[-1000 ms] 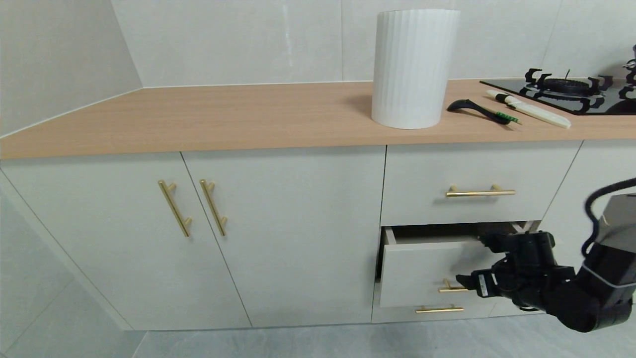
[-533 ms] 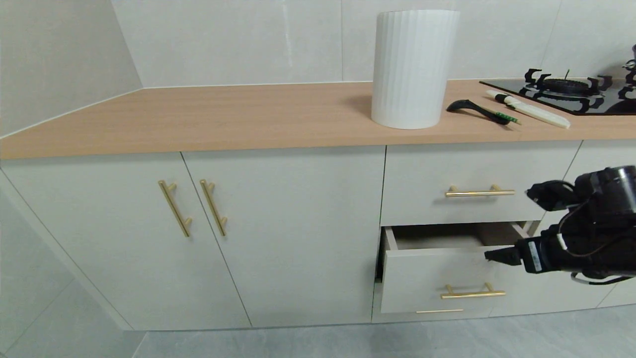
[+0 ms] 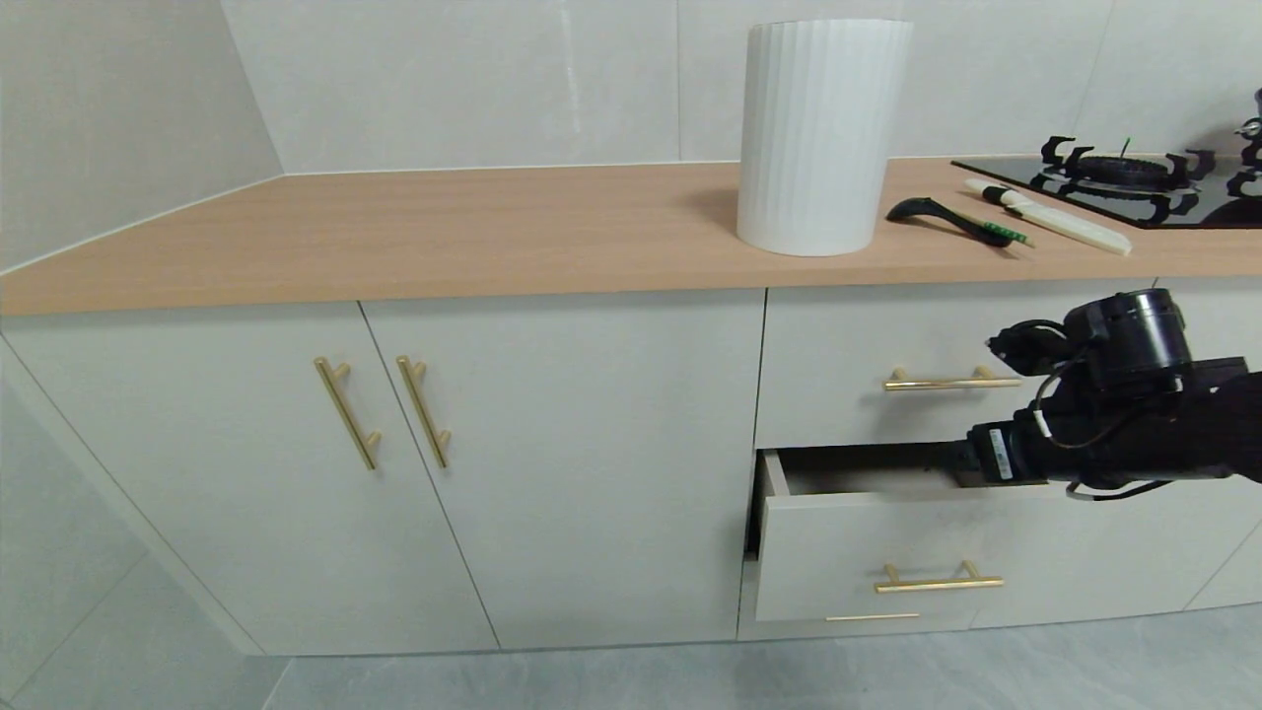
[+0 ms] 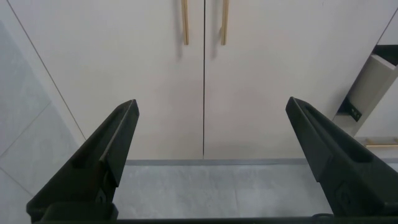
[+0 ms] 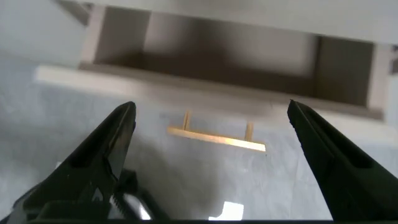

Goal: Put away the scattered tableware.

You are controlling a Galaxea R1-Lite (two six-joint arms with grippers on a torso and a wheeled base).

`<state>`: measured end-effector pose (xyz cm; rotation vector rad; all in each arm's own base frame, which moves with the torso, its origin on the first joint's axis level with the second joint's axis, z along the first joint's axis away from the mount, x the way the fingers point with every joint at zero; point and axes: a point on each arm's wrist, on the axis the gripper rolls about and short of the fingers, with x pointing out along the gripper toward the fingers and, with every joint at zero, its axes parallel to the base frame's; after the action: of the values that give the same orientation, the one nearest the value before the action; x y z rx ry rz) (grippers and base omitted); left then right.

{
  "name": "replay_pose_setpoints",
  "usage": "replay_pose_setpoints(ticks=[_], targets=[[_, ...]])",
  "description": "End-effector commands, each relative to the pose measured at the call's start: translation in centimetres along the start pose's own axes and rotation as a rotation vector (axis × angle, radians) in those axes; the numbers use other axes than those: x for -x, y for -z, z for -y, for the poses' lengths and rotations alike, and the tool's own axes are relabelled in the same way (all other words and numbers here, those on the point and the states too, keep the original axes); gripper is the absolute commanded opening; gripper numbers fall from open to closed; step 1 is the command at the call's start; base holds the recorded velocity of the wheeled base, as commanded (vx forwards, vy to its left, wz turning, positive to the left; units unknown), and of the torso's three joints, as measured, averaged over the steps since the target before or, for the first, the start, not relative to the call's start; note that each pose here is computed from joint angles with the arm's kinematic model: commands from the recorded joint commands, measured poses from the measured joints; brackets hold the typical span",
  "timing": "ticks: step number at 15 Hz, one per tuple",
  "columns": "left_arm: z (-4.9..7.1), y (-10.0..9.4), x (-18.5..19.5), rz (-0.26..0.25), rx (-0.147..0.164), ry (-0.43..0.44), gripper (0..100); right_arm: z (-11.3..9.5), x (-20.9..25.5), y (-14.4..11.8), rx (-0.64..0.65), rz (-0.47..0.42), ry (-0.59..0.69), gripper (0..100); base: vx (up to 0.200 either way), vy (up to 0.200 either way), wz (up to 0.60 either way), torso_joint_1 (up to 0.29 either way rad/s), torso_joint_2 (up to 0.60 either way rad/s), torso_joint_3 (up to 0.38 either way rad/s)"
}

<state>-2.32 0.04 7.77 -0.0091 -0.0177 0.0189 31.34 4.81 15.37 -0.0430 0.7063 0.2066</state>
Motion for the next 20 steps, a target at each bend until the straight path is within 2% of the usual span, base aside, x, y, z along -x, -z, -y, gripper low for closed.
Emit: replay_pose_setpoints(ticks=[1, 5, 8, 13, 15, 18, 20], targets=[[0.0, 0.0, 0.0, -0.001, 0.0, -0.001, 100, 0.0, -5.0, 1.7, -0.001, -0.078, 0.044, 100, 0.0, 0.0, 0.0, 0.0, 0.0, 0.0], [0.0, 0.0, 0.0, -0.001, 0.0, -0.001, 100, -0.3, -6.4, 2.1, -0.005, -0.048, 0.049, 100, 0.0, 0.0, 0.0, 0.0, 0.0, 0.0], [0.0, 0.0, 0.0, -0.001, 0.0, -0.001, 100, -0.4, -5.8, 2.3, 0.001, -0.055, 0.048, 100, 0.0, 0.0, 0.0, 0.0, 0.0, 0.0], [0.0, 0.0, 0.0, -0.001, 0.0, -0.001, 100, -0.4, -3.5, 2.2, 0.009, -0.115, 0.055, 100, 0.0, 0.0, 0.0, 0.0, 0.0, 0.0], [0.0, 0.0, 0.0, -0.001, 0.0, -0.001, 100, -0.4, -2.4, 2.1, 0.014, -0.149, 0.057, 100, 0.0, 0.0, 0.0, 0.0, 0.0, 0.0], [0.0, 0.0, 0.0, -0.001, 0.0, -0.001, 100, -0.5, 0.1, 1.9, 0.049, -0.294, 0.05, 100, 0.0, 0.0, 0.0, 0.0, 0.0, 0.0], [0.0, 0.0, 0.0, -0.001, 0.0, -0.001, 100, -0.6, 0.7, 2.0, 0.051, -0.355, 0.048, 100, 0.0, 0.0, 0.0, 0.0, 0.0, 0.0]])
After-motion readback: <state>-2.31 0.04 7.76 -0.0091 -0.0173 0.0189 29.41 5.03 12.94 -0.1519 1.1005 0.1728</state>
